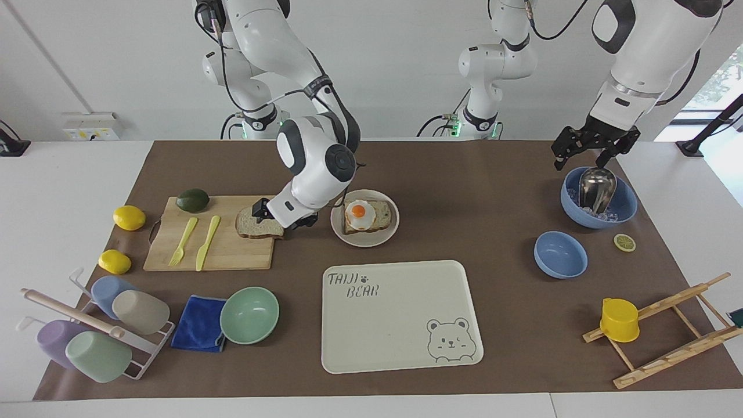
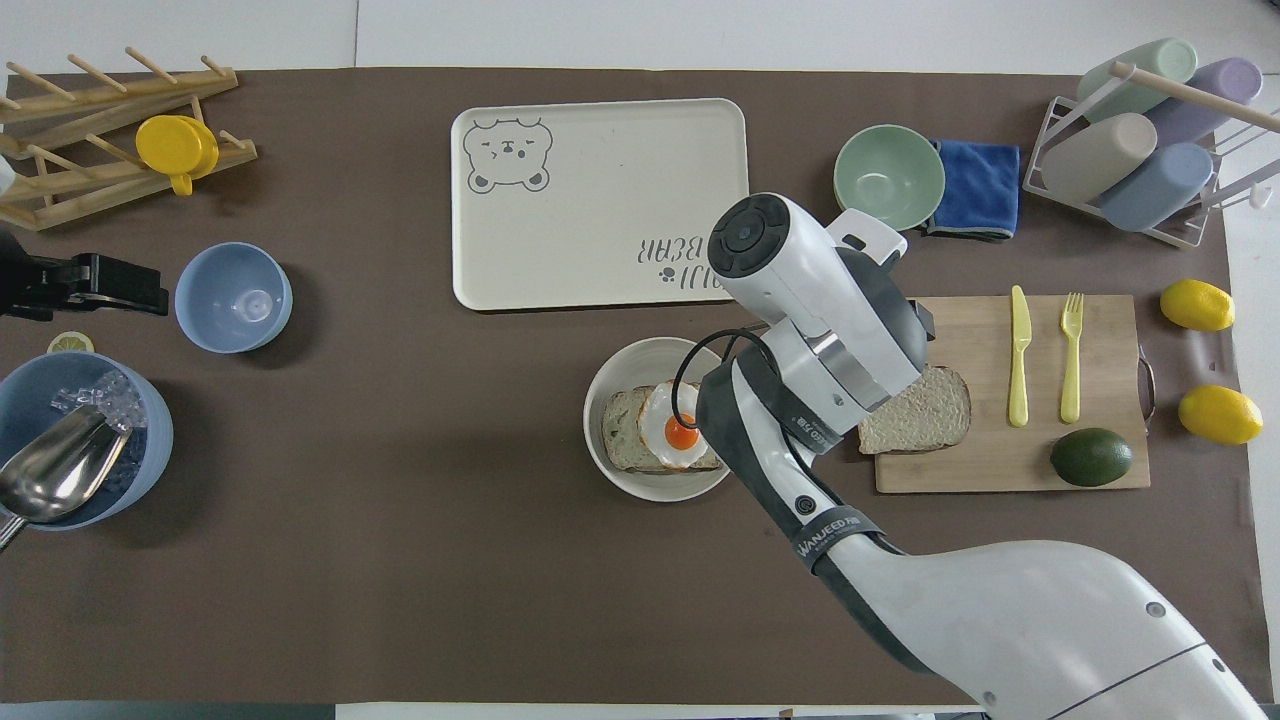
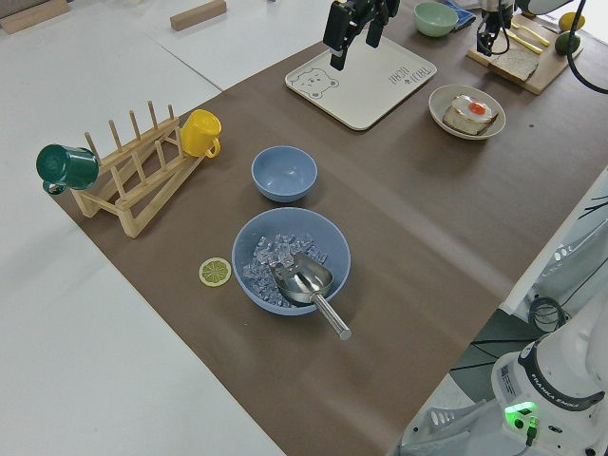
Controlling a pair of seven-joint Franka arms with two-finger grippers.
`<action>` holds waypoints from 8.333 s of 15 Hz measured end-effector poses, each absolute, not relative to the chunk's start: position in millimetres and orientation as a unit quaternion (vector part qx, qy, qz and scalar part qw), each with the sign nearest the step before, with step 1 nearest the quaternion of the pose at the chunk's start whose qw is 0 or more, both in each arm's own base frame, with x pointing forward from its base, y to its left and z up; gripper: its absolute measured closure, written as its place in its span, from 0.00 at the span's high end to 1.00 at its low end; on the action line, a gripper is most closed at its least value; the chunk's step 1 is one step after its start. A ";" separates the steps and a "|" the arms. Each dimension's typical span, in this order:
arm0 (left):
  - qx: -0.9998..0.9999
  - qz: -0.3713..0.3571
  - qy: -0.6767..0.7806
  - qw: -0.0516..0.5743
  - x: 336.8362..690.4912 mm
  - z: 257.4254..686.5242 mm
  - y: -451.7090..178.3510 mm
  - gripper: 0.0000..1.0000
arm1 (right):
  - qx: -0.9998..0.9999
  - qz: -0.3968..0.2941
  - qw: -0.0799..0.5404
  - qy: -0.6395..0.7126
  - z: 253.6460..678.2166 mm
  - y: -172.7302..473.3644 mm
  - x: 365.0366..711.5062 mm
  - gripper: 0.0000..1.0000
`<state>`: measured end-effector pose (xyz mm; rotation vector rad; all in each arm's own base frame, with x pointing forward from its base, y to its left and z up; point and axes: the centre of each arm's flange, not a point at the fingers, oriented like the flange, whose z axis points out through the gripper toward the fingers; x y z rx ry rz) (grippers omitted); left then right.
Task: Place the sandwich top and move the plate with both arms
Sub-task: 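Grasp the bread slice with the right gripper and lift it, then carry the bread slice over the plate and lower it onto the egg, then withdraw the right gripper while the left gripper reaches toward the plate, then grasp the white plate rim with the left gripper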
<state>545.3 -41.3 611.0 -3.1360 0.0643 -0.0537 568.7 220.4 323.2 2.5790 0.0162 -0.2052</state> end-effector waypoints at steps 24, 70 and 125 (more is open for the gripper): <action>-1.000 -0.017 0.021 0.002 545.1 610.9 -42.2 1.00 | 0.956 -0.103 0.275 0.015 276.1 201.0 518.2 0.79; -1.000 0.004 0.014 0.003 528.6 582.4 -33.7 1.00 | 0.995 -0.059 0.070 -0.026 368.9 417.9 514.9 0.70; -0.991 -0.021 0.025 -0.128 449.2 314.0 -337.8 0.43 | 0.998 -0.047 -0.011 -0.045 610.2 -68.4 543.0 1.00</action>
